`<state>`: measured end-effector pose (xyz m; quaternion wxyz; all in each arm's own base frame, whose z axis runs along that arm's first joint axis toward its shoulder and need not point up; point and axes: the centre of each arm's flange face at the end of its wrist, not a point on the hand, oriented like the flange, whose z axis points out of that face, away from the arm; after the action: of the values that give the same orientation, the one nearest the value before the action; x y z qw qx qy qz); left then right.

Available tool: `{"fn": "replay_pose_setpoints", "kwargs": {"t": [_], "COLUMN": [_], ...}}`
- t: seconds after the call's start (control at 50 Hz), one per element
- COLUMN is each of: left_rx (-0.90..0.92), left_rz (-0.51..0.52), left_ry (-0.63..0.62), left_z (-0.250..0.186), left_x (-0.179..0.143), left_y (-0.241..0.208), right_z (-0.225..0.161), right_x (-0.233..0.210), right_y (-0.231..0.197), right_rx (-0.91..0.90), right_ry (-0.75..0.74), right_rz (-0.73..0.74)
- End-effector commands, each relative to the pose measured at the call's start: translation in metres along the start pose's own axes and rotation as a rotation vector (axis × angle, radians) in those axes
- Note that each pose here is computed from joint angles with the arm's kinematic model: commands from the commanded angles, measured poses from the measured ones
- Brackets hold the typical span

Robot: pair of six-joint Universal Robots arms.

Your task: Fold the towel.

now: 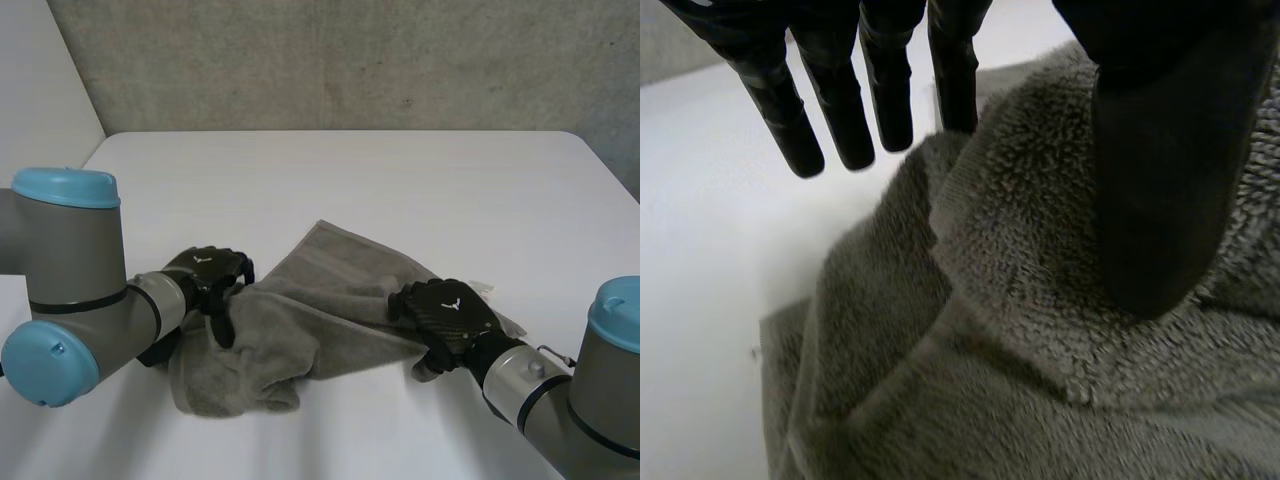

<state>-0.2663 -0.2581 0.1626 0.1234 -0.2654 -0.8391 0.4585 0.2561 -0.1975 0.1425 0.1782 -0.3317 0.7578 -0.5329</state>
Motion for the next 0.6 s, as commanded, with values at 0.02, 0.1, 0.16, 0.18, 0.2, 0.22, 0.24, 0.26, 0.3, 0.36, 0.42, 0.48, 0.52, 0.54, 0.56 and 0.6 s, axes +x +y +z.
{"fn": "replay_pose_setpoints", "kwargs": {"t": [0.02,0.1,0.16,0.18,0.2,0.22,0.24,0.26,0.3,0.36,0.42,0.48,0.52,0.54,0.56,0.6], "left_rx": [-0.012,-0.009,-0.012,-0.011,-0.011,-0.014,-0.015,-0.015,-0.014,-0.013,-0.02,-0.029,-0.035,-0.039,-0.04,-0.044], "left_rz": [-0.012,-0.014,-0.015,-0.016,-0.016,-0.025,-0.034,-0.034,-0.047,-0.049,-0.05,-0.051,-0.052,-0.052,-0.053,-0.053], "left_ry": [-0.003,-0.004,-0.002,-0.002,-0.002,-0.003,-0.002,-0.002,-0.003,-0.005,-0.003,-0.001,0.001,0.003,0.004,0.003], "left_z": [-0.001,-0.003,-0.005,-0.006,-0.006,-0.008,-0.009,-0.009,-0.011,-0.012,-0.013,-0.014,-0.014,-0.014,-0.014,-0.014], "left_x": [0.0,0.0,0.001,0.001,0.001,0.001,0.001,0.001,0.001,0.001,0.002,0.002,0.003,0.003,0.003,0.003], "left_y": [0.002,0.001,0.002,0.002,0.001,0.002,0.003,0.003,0.003,0.003,0.005,0.008,0.009,0.011,0.012,0.013], "right_z": [0.007,0.01,0.011,0.012,0.014,0.014,0.016,0.016,0.021,0.026,0.028,0.031,0.034,0.034,0.035,0.036], "right_x": [-0.001,0.0,0.0,0.0,0.0,0.0,0.0,0.0,0.001,0.002,0.003,0.002,-0.002,-0.002,-0.002,-0.001], "right_y": [0.008,0.01,0.011,0.012,0.015,0.015,0.016,0.016,0.018,0.021,0.021,0.022,0.024,0.024,0.025,0.025], "right_rx": [-0.014,-0.02,-0.018,-0.021,-0.024,-0.024,-0.022,-0.022,-0.015,-0.022,-0.023,-0.024,-0.026,-0.026,-0.028,-0.029], "right_ry": [-0.01,-0.012,-0.011,-0.012,-0.011,-0.011,-0.009,-0.009,-0.007,-0.007,-0.007,-0.01,-0.022,-0.022,-0.022,-0.023], "right_rz": [0.0,0.001,-0.005,-0.004,-0.005,-0.005,-0.006,-0.006,-0.009,-0.007,-0.006,-0.007,-0.014,-0.014,-0.014,-0.014]}}
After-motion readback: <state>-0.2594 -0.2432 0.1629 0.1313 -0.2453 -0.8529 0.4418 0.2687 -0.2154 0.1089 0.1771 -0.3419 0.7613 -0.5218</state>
